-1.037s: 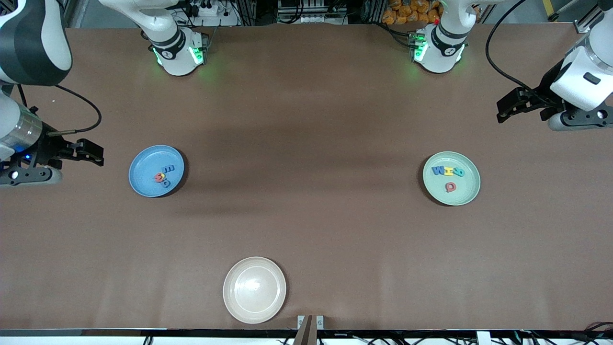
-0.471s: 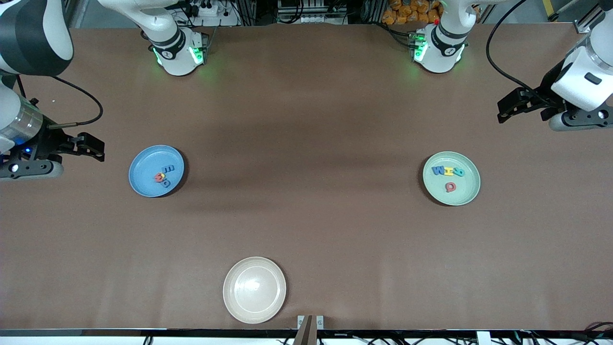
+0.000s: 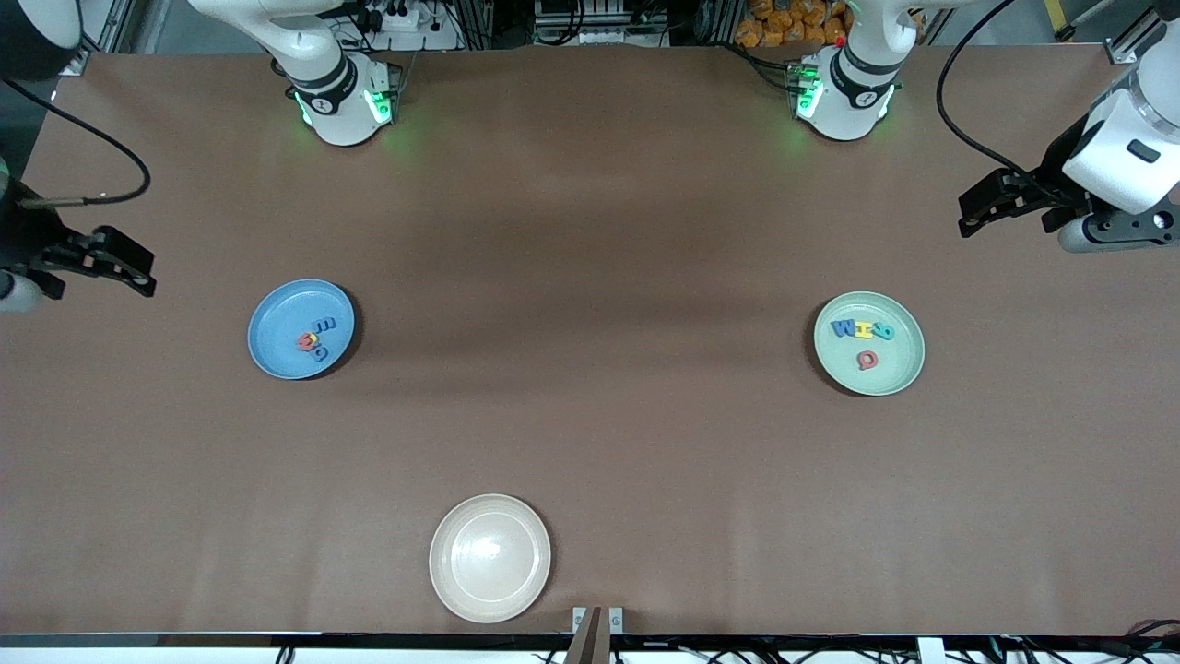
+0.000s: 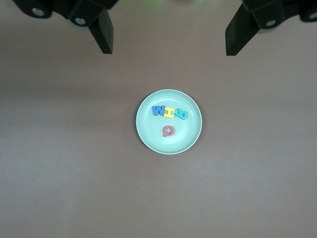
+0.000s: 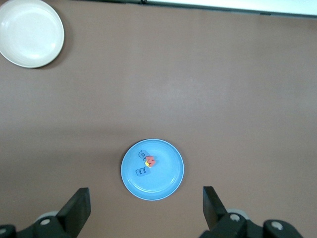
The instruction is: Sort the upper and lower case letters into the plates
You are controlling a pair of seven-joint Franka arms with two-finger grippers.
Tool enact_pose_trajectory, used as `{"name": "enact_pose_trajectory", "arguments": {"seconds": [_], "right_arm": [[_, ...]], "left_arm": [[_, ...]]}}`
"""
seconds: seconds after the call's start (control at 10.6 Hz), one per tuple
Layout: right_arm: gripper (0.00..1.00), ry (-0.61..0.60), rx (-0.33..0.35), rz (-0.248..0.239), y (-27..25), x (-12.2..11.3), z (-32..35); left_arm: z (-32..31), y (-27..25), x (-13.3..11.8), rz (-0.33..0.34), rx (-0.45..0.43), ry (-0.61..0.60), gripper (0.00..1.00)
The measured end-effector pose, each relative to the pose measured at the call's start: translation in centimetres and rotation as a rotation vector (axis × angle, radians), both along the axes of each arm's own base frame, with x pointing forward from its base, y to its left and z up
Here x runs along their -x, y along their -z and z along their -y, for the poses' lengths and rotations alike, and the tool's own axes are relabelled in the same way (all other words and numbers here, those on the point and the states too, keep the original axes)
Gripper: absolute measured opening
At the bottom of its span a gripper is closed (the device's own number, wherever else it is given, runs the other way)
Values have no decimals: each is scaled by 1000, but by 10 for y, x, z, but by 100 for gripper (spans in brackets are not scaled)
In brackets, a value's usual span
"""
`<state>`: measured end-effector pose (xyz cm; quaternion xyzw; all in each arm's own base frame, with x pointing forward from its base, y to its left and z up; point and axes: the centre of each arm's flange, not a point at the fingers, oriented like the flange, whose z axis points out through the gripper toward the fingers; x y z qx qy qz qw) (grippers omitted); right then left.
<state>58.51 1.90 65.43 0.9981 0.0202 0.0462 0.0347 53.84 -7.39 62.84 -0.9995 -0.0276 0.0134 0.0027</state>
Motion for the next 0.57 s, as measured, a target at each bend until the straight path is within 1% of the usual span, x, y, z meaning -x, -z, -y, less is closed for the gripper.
{"name": "enact_pose_trajectory", "arguments": {"seconds": [0.19, 0.28, 0.38, 0.57], "right_arm": [[100, 13, -5, 27, -20, 11, 1], [100, 24, -7, 28, -24, 14, 1], [100, 36, -9, 16, -21, 15, 2], [100, 41, -16, -31, 3, 14, 1]], "left_arm": [[0, 0, 0, 0, 0, 0, 100], [0, 0, 0, 0, 0, 0, 100], [0, 0, 0, 0, 0, 0, 100], [0, 0, 0, 0, 0, -1, 100]]}}
